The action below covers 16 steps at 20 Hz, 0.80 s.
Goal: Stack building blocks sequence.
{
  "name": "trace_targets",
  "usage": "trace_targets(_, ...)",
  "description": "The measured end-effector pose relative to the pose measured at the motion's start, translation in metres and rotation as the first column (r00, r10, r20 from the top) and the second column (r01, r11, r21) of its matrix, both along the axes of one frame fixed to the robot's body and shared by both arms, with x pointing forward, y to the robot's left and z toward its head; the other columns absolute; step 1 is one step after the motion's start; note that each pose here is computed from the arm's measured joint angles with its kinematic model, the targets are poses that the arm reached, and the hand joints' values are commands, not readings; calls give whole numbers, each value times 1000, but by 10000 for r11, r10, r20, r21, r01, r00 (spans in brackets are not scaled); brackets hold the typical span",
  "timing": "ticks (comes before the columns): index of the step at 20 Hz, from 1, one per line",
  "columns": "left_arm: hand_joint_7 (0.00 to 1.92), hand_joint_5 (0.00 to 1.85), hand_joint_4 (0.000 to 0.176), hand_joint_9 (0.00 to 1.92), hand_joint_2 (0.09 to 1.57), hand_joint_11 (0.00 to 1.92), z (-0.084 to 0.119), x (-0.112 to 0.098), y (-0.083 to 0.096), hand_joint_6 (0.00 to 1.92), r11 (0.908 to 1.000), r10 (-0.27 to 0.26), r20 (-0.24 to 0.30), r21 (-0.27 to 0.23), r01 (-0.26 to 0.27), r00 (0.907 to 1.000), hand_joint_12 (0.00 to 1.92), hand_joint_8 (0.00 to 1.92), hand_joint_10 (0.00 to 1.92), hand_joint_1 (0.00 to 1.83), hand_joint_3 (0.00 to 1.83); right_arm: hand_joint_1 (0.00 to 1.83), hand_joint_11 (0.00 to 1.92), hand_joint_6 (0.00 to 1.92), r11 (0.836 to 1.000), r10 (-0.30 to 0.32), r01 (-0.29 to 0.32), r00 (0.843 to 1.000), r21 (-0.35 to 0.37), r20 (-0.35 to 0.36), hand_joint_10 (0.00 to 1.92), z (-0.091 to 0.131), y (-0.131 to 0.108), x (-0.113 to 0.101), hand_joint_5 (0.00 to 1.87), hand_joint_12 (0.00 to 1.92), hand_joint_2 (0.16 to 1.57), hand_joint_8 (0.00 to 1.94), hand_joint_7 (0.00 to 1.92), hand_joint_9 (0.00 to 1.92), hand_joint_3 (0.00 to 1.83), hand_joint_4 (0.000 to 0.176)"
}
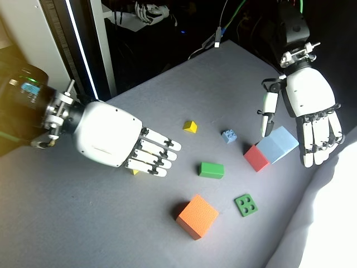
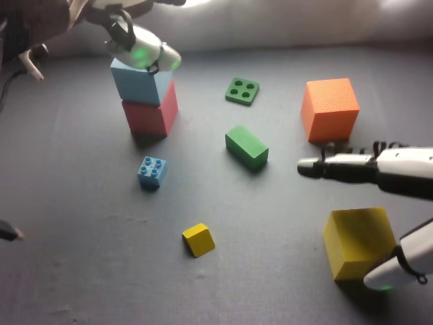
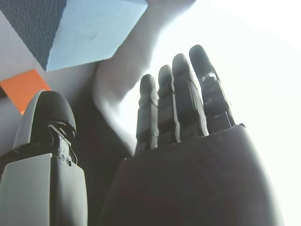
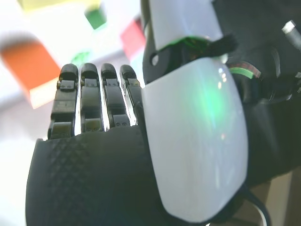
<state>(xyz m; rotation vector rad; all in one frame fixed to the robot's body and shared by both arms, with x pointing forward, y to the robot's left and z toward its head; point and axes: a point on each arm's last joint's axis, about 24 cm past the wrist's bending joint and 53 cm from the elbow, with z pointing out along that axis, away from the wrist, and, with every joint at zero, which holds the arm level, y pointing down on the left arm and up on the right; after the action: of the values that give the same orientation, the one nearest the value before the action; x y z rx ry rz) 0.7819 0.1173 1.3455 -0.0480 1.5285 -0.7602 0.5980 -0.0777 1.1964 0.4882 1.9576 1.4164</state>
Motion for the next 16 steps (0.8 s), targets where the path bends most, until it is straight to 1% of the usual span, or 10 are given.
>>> trace_targets(1,232,250,0,262,1216,0,1,-3,1,9,10000,-19,25,-23,19,10000,799,8,7,524,0,1320,0,0,9999,31,-32,10000,-104,-32,0,-5,1,0,0,0,895,0,0,0,0,0)
trace_targets(3,257,273,0,283,1201,0,2,-9,4,4,10000,-1,64,-20,2,10000,839,5,6,539,0,1287,0,0,9995,64,-71,9997,-312,-217,0,-16,0,-1,0,0,906,0,0,0,0,0)
trace_targets(4,186,210,0,211,1238,0,2,-14,7,1,10000,22,77,-40,-22,10000,729,1,1,445,9,1302,0,0,9988,115,-129,9995,-474,-294,0,-23,1,-2,0,0,890,0,0,0,0,0)
trace_targets(5,244,261,0,275,1222,23,2,-16,7,2,10000,6,77,-43,-5,10000,788,4,8,466,2,1310,0,0,9986,136,-151,9995,-511,-294,0,-25,2,-2,0,0,892,0,0,0,0,0)
trace_targets(6,234,247,0,266,1224,4,2,-20,6,0,10000,-59,73,-50,60,10000,792,0,1,484,3,1329,0,0,9982,182,-200,9993,-573,-314,0,-29,4,-1,0,0,899,0,0,0,0,0)
trace_targets(8,277,300,0,303,1195,16,1,-28,7,3,9998,-146,37,-98,146,9999,836,4,6,554,0,1340,0,0,9977,235,-249,9995,-629,-233,0,-32,7,3,0,0,901,0,0,0,0,0)
trace_targets(9,217,247,0,244,1219,2,1,-30,9,0,9998,-151,29,-111,151,9999,781,0,0,520,7,1356,0,0,9973,249,-256,9996,-693,-108,0,-32,7,5,0,0,898,0,0,0,0,0)
trace_targets(13,255,271,0,284,1205,0,1,-40,17,0,9999,-128,44,-77,128,9999,860,1,1,517,1,1372,0,0,9960,263,-271,9996,-852,-108,0,-42,4,4,0,0,900,0,0,0,0,0)
trace_targets(14,225,251,0,249,1212,0,1,-44,17,0,9998,-172,70,-25,172,9998,807,2,1,526,3,1374,0,0,9965,258,-260,9997,-793,-38,0,-39,5,4,0,0,892,0,0,0,0,0)
trace_targets(16,246,278,0,276,1207,25,-2,-51,13,9,9991,-414,10,107,414,9991,806,10,11,516,0,1390,0,0,9964,272,-267,9996,-803,50,0,-38,5,4,0,0,902,0,0,0,0,0)
